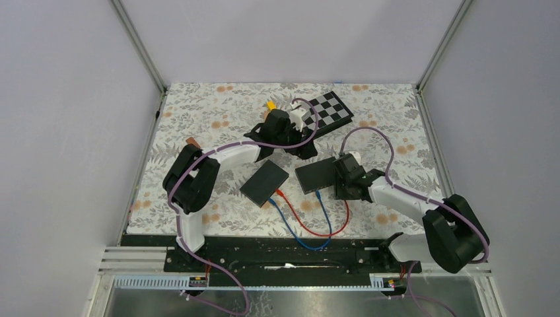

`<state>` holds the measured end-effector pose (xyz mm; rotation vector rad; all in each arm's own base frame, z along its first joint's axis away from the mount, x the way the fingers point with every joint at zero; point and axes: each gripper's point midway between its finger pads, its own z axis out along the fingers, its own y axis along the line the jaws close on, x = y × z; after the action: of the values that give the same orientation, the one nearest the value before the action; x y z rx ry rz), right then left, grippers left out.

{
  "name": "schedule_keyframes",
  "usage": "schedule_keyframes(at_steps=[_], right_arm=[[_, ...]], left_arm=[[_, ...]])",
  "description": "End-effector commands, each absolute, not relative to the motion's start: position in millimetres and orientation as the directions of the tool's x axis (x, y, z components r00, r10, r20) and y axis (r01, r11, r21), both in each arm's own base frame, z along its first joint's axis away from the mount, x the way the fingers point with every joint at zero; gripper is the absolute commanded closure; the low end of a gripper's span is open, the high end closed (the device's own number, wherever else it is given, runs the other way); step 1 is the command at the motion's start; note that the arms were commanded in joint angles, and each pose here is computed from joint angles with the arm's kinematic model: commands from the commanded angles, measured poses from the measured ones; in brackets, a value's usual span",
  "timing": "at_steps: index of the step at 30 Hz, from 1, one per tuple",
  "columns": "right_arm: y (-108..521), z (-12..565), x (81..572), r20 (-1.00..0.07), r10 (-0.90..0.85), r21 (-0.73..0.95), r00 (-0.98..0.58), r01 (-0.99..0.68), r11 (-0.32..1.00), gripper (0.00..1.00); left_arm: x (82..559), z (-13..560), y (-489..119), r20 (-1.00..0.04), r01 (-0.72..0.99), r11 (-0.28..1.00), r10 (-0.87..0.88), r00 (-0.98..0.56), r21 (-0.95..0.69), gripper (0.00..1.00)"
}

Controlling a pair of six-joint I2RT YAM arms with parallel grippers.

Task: Insert the plug into the switch port
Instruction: Insert the connector into the switch port.

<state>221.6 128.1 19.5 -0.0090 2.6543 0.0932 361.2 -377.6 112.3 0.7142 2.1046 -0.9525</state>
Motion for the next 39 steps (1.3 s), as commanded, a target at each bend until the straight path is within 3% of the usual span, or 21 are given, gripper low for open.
schedule_keyframes(at_steps=[1, 3, 8, 16, 23, 33, 39], right_arm=[[123, 31, 243, -0.499, -0.005, 0.031, -0.866, -0.024, 0.999, 0.53], [125, 28, 244, -0.484, -0.015, 0.045, -0.875, -0.042, 0.998, 0.55], [134, 16, 239, -0.425, -0.034, 0.094, -0.905, -0.081, 0.992, 0.7], [138, 3, 227, -0.376, -0.03, 0.129, -0.926, -0.085, 0.988, 0.68], [136, 7, 230, -0.396, -0.02, 0.124, -0.918, -0.075, 0.989, 1.0], [151, 47, 218, -0.525, -0.011, 0.276, -0.851, -0.183, 0.944, 1.0], [160, 56, 210, -0.537, -0.034, 0.322, -0.843, -0.243, 0.915, 1.0]], left_arm=[[362, 144, -381, -0.833, 0.756, 0.532, 0.156, -0.531, -0.382, 0.21], [362, 144, -381, -0.832, 0.754, 0.534, 0.155, -0.533, -0.384, 0.21], [363, 146, -379, -0.83, 0.751, 0.533, 0.15, -0.537, -0.389, 0.21], [363, 148, -376, -0.828, 0.748, 0.532, 0.146, -0.542, -0.396, 0.21], [362, 148, -373, -0.827, 0.743, 0.54, 0.143, -0.544, -0.395, 0.21], [372, 133, -371, -0.808, 0.692, 0.582, 0.1, -0.581, -0.426, 0.22], [367, 110, -379, -0.774, 0.696, 0.548, 0.132, -0.62, -0.464, 0.23]])
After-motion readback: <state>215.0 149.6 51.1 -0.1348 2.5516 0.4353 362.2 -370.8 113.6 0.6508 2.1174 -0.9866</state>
